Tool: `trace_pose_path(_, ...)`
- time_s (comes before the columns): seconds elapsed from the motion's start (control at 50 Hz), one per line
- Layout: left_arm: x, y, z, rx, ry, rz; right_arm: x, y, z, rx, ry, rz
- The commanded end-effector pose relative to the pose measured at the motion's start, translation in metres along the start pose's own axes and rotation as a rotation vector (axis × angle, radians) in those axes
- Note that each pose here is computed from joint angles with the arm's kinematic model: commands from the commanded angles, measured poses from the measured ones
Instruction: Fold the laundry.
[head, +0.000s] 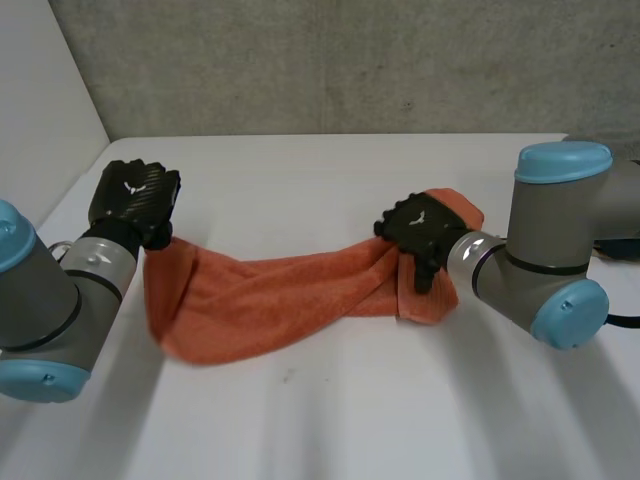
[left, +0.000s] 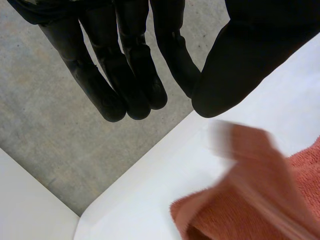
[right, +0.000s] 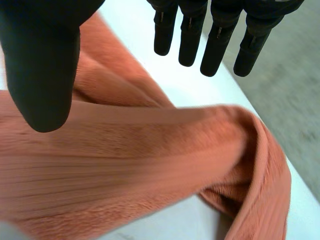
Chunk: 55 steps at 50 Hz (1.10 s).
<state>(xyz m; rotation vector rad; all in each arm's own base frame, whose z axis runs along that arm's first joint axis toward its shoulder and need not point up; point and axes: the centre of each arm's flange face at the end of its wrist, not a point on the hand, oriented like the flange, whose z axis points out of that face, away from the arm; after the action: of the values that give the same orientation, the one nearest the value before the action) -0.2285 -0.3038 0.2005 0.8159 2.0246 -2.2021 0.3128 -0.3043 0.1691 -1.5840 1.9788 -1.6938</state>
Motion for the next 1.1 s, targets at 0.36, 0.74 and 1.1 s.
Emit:
trace_pose_path(0.36, 0.000, -0.001, -0.003, -0.081, 0.079, 0.023, -0.040, 0.019, -0.015, -0.042, -0.131, -0.503)
trace_pose_path(0.74, -0.024, 0.017, -0.022, -0.093, 0.450, 0.438, 0.039, 0.006, -0.001, 0.090, 0.224, -0.084)
trace_pose_path(1.1, -0.015, 0.073, -0.004, -0.176, 0.672, 0.542, 0.064, 0.037, -0.006, -0.004, 0.251, 0.112)
